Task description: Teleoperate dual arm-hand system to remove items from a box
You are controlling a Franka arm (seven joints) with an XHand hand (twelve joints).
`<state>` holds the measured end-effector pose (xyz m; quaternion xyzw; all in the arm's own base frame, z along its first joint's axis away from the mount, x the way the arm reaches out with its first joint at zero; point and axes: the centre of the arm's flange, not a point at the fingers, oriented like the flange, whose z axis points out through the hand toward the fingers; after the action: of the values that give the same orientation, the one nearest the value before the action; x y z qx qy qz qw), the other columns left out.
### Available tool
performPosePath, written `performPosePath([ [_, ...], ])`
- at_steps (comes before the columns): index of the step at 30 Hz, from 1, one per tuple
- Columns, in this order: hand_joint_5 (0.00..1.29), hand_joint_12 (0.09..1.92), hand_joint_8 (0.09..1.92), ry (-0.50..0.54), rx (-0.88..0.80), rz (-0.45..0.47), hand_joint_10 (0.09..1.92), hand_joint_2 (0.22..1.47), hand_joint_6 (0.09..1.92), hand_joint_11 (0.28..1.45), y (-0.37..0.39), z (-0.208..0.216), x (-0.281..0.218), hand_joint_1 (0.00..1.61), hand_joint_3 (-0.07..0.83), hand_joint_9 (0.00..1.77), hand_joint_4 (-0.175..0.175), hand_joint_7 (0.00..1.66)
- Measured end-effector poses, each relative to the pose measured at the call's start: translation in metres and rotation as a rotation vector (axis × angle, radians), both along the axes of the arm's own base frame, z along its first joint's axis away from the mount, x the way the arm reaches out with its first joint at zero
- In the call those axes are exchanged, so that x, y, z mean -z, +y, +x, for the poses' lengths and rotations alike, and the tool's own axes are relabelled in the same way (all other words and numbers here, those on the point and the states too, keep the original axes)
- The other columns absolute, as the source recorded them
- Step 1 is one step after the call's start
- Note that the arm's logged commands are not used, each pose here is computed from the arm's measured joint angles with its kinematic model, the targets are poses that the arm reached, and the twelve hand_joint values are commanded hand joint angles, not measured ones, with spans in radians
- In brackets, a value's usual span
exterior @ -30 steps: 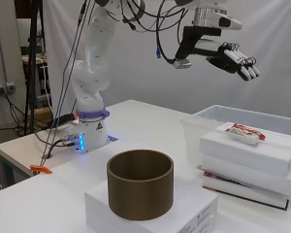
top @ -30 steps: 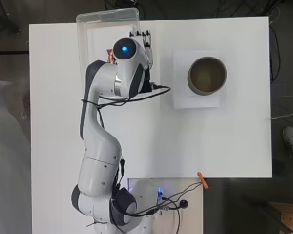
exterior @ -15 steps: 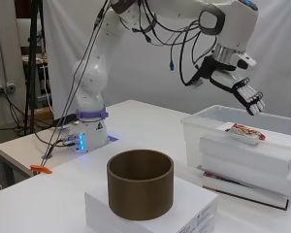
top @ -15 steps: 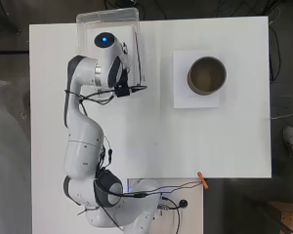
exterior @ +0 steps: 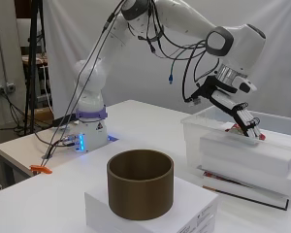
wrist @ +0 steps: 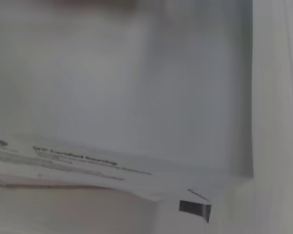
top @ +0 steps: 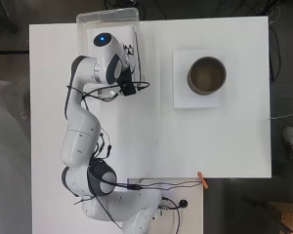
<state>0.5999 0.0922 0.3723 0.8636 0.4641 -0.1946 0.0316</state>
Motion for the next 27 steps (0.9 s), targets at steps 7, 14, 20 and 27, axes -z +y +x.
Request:
performPosePath([
  [7, 0.22, 0.09, 0.09, 0.056, -0.030, -0.106, 0.09, 0.85, 0.09, 0.43, 0.009, -0.003, 0.014, 0.10, 0.004, 0.32, 0.109, 0.20],
  [14, 0.84, 1.66, 1.73, -0.030, -0.057, -0.142, 1.74, 1.16, 1.69, 1.09, 0.024, 0.007, 0.024, 0.98, -0.009, 1.41, 0.171, 1.18],
  [20, 0.81, 1.82, 1.92, -0.213, 0.031, 0.012, 1.92, 1.22, 1.92, 1.13, 0.007, -0.010, 0.043, 1.03, 0.006, 1.44, 0.175, 1.19],
  [27, 0.79, 1.81, 1.92, -0.292, -0.018, -0.014, 1.92, 1.24, 1.92, 1.12, 0.014, -0.008, 0.005, 1.05, 0.007, 1.42, 0.175, 1.17],
])
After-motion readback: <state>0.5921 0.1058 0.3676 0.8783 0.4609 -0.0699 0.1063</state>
